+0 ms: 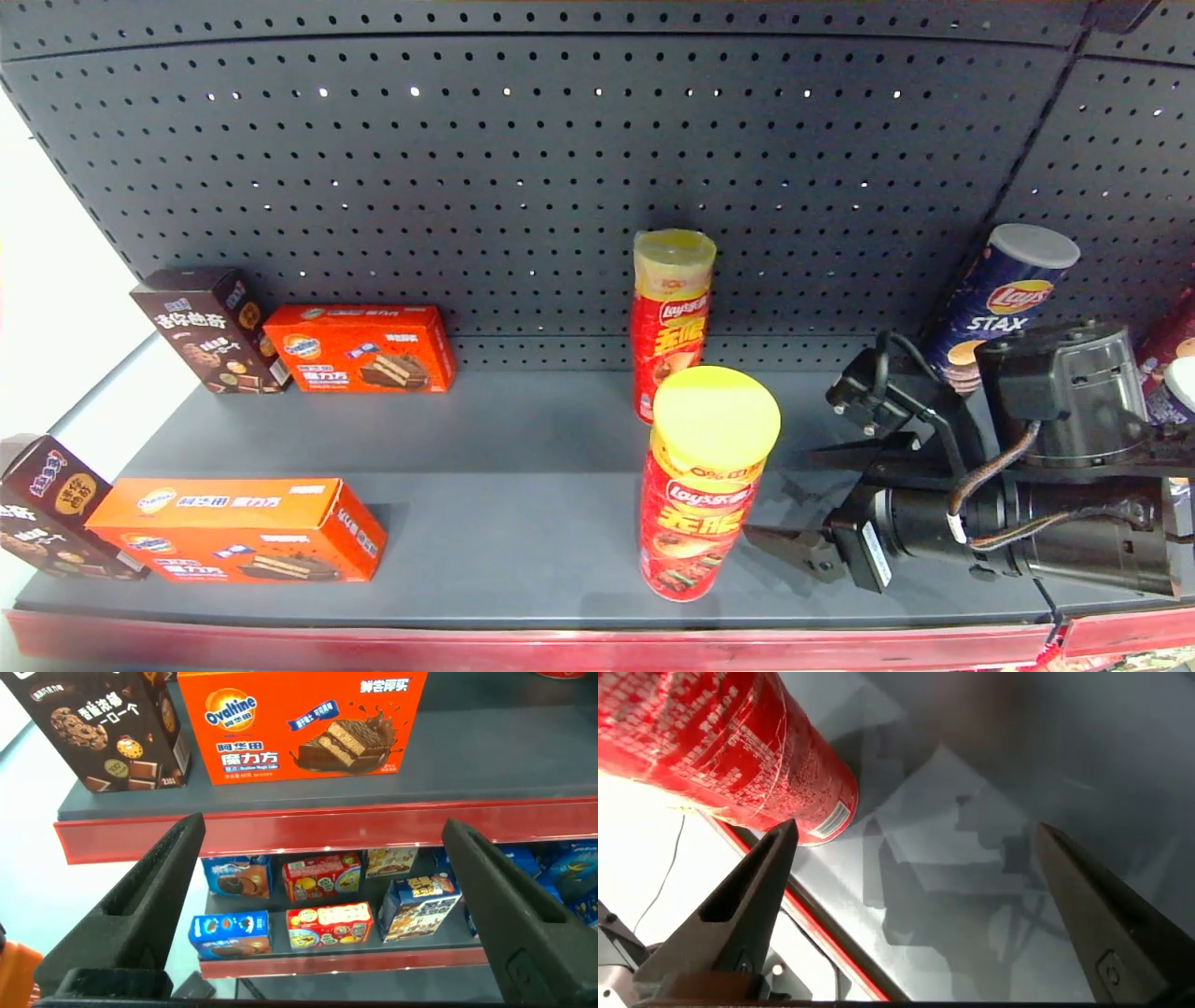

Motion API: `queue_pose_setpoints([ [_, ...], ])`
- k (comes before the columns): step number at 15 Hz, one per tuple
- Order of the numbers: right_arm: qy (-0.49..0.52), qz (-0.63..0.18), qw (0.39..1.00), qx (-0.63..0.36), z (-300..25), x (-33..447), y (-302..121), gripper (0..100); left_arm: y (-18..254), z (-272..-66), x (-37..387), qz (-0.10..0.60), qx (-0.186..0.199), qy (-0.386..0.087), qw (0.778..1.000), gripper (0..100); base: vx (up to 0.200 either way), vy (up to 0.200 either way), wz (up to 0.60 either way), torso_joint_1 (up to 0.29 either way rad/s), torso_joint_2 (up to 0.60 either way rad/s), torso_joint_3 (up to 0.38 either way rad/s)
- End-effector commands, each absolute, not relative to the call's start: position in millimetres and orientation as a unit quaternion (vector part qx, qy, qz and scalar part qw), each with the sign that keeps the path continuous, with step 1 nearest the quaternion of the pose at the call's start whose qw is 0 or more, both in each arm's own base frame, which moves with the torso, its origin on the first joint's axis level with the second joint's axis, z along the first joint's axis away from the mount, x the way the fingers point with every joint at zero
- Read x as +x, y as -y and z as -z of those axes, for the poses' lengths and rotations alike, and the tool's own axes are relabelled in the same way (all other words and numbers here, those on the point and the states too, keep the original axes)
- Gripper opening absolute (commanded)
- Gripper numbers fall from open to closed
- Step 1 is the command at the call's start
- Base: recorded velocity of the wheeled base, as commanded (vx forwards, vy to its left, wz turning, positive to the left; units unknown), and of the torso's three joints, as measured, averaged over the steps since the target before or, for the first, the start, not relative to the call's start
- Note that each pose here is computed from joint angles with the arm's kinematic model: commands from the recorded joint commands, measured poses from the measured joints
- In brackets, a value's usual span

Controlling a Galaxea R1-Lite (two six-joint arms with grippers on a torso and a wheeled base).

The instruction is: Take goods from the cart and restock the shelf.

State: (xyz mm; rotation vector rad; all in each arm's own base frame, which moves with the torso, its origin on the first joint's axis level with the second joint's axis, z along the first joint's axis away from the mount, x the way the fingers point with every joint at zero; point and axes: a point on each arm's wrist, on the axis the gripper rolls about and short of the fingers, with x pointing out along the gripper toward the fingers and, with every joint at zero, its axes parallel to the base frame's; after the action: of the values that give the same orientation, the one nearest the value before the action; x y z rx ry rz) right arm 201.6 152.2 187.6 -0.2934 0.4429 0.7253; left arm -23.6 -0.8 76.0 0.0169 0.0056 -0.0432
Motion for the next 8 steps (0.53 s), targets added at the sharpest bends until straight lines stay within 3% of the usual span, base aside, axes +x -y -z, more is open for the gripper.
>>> queue_pose_setpoints([
  [1, -0.215, -0.351, 0.9, -0.142, -187.3, 205.1, -155.3, 100, 0.8, -76.0, -23.4, 0.022, 0.008, -0.004, 1.0, 100, 0.0, 0.0, 0.0, 0.0, 0.0, 0.0],
  [8, -0.216, -0.353, 0.899, -0.142, -186.6, 205.6, -157.1, 100, 0.8, -76.0, -23.4, 0.022, 0.008, -0.004, 1.0, 100, 0.0, 0.0, 0.0, 0.0, 0.0, 0.0],
])
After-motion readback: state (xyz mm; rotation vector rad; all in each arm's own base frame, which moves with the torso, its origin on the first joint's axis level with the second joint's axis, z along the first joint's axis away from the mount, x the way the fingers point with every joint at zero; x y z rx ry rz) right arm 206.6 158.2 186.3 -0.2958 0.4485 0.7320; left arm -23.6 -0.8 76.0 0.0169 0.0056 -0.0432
